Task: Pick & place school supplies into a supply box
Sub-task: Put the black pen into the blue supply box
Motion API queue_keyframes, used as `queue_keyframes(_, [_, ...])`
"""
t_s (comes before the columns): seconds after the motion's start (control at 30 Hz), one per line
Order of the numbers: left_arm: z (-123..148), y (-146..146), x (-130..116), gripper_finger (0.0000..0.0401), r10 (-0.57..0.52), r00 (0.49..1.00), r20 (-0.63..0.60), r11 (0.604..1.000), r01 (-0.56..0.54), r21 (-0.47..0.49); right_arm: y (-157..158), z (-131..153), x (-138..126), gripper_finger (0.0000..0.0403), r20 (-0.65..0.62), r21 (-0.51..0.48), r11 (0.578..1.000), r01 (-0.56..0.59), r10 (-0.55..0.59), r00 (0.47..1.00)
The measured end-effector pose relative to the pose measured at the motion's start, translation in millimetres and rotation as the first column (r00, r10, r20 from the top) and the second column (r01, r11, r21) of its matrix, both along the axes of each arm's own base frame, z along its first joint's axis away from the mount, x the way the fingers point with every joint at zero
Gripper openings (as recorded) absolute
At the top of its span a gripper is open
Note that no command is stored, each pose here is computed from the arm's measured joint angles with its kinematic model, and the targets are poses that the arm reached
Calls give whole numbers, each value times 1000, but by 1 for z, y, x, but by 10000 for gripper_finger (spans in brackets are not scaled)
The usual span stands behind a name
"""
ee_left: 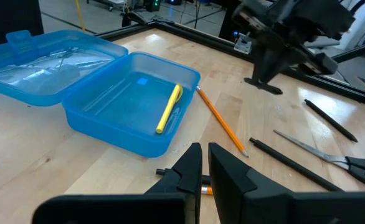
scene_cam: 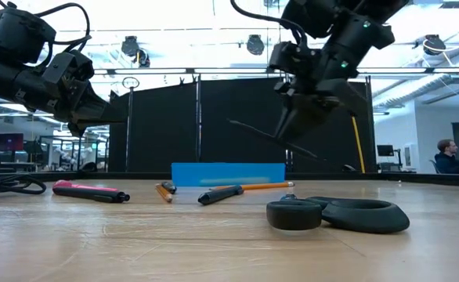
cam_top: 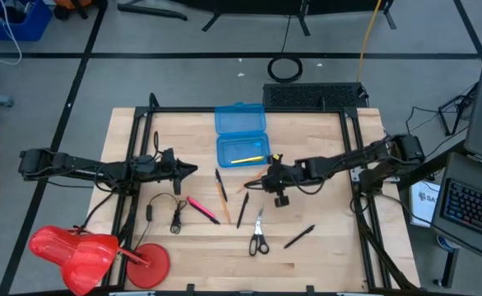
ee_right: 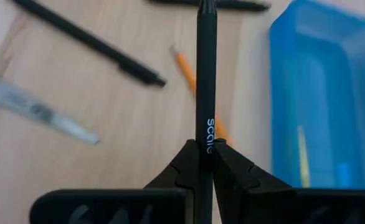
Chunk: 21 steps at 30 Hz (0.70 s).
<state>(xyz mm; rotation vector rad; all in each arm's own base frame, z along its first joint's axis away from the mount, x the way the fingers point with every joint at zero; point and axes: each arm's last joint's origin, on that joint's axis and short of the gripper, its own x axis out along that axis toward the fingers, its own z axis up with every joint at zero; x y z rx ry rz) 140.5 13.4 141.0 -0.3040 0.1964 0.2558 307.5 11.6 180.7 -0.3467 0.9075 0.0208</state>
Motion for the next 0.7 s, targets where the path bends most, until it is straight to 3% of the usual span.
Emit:
queue_keyframes(0.43, [0,0,0,31,1,1000,1,1000,-1,-5,-37,13,13,19,163,-117,993,-1,20,986])
queue_keyframes(0.7, [0,0,0,31,1,1000,1,1000,-1,-5,-55,18,15,19,217,-127,992,8,20,976])
